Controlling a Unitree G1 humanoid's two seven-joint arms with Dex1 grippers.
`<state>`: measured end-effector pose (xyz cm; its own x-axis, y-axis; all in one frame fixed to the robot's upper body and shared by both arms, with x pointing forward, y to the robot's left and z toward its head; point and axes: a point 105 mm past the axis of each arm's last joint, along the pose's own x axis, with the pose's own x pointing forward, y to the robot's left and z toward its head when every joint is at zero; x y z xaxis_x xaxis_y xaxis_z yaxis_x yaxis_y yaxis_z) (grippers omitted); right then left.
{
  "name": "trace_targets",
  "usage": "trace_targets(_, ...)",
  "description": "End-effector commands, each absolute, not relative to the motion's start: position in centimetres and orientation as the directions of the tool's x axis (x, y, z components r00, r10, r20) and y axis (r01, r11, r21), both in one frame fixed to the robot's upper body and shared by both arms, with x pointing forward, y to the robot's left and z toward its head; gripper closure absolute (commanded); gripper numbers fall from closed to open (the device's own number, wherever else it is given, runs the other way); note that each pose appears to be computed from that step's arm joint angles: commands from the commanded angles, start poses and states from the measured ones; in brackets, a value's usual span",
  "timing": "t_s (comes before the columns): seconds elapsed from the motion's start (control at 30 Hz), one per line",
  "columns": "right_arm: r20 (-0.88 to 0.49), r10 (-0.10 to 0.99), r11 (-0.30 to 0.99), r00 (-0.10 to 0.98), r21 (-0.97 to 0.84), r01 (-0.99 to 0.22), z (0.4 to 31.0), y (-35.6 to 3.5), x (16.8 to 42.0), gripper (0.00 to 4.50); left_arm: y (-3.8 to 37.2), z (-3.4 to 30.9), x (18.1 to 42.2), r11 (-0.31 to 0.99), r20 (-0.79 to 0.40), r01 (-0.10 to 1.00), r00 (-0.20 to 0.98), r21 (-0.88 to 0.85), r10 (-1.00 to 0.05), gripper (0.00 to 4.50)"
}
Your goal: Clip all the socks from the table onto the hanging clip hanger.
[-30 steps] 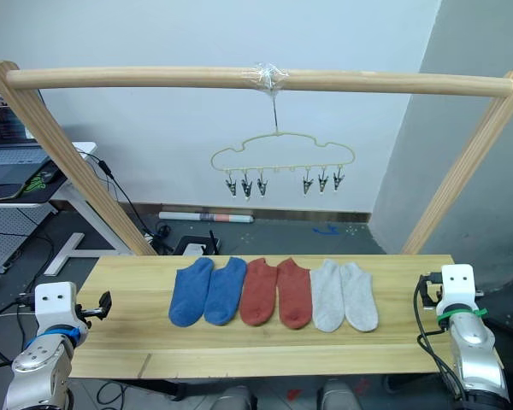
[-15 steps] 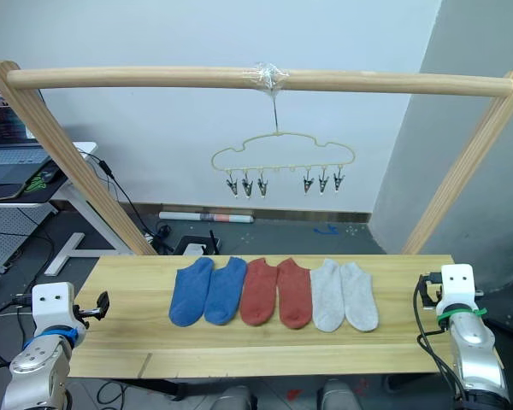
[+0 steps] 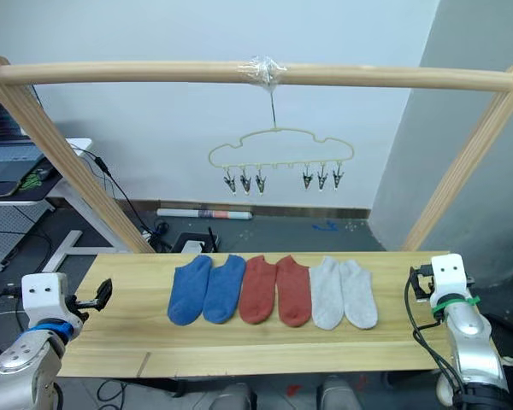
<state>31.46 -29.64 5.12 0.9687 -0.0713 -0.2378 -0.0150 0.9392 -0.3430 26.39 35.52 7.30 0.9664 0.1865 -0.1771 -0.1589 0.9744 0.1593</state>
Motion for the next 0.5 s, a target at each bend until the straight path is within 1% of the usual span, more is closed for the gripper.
trace_targets(0.03, -0.165, 0.114, 0.905, 0.98, -0.389, -0.171, 8.8, -26.8, 33.1, 0.0, 31.7, 11.6, 27.9, 0.978, -0.056, -0.032, 0.997, 0.205, 0.044, 0.09)
trace_targets(0.1, -0.162, 0.157, 0.895, 0.974, -0.393, -0.21, 9.3, -26.2, 33.4, 0.0, 30.6, 12.2, 28.1, 0.979, -0.041, -0.009, 0.999, 0.203, 0.018, 0.09)
trace_targets(0.13, -0.149, 0.207, 0.887, 0.967, -0.389, -0.249, 10.1, -25.3, 33.9, 0.0, 29.4, 12.7, 28.6, 0.982, -0.012, 0.007, 1.0, 0.189, -0.005, 0.25)
trace_targets(0.2, -0.117, 0.318, 0.869, 0.941, -0.361, -0.339, 11.7, -23.1, 34.6, 0.0, 27.1, 13.3, 29.6, 0.988, 0.024, 0.038, 0.999, 0.151, -0.042, 0.66)
trace_targets(0.3, -0.069, 0.498, 0.815, 0.864, -0.304, -0.494, 13.8, -19.7, 34.6, 0.0, 23.6, 13.5, 31.1, 0.989, 0.051, 0.082, 0.995, 0.121, -0.089, 1.5)
trace_targets(0.33, -0.056, 0.541, 0.798, 0.839, -0.282, -0.533, 14.3, -18.8, 34.4, 0.0, 22.7, 13.5, 31.4, 0.99, 0.057, 0.091, 0.994, 0.108, -0.097, 1.5)
trace_targets(0.47, -0.006, 0.654, 0.73, 0.756, -0.257, -0.634, 16.6, -16.2, 34.4, 0.0, 18.5, 13.0, 33.3, 0.986, 0.08, 0.142, 0.986, 0.09, -0.149, 1.5)
trace_targets(0.5, -0.001, 0.679, 0.708, 0.734, -0.265, -0.655, 17.0, -15.6, 34.3, 0.0, 17.8, 13.1, 33.8, 0.988, 0.093, 0.136, 0.985, 0.076, -0.143, 1.5)
